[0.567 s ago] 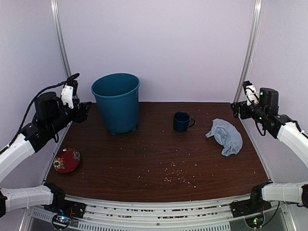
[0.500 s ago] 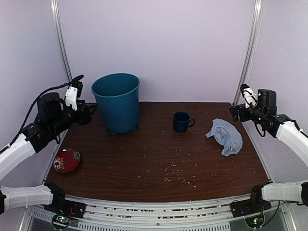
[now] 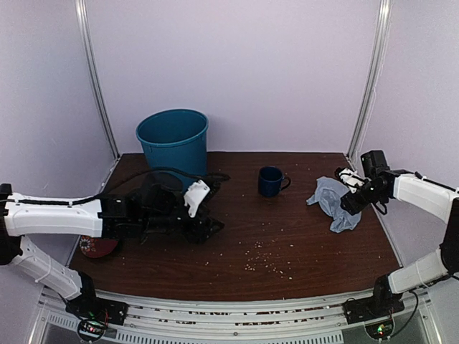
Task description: Put the trash bags into the trash bin
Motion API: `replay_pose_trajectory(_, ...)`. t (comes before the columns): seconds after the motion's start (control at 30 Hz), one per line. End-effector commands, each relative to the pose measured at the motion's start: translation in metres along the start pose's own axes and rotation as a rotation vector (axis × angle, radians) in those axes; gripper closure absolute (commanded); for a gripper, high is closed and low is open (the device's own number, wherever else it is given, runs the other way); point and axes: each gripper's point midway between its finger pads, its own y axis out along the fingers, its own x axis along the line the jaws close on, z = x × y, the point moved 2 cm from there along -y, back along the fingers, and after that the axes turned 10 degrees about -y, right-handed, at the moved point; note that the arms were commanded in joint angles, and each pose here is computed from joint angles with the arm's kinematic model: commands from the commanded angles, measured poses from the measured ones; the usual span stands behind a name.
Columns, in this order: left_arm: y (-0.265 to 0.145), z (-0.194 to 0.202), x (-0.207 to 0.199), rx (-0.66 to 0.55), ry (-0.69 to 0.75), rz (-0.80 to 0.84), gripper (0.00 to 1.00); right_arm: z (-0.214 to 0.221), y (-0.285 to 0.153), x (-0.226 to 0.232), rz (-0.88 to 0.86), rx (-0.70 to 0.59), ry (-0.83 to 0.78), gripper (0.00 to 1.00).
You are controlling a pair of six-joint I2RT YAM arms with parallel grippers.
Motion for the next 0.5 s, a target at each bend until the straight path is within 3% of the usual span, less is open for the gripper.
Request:
replay_pose_trajectory(0.0, 0.037, -0.01, -0.029, -0.026, -0.054, 0.078, 0.4, 0.028, 0.019, 0.023, -0.085, 0.124, -0.066, 0.43)
replay_pose_trajectory(0.2, 0.078, 0.008, -0.056, 0.022, -0.073, 0.188, 0.42, 0.035, 0.043, 0.033, -0.11, 0.194, -0.048, 0.36)
replay_pose_trajectory(0.47, 0.093, 0.018, -0.064, 0.036, -0.136, 0.237, 0.42, 0.028, 0.054, 0.043, -0.125, 0.195, -0.025, 0.33)
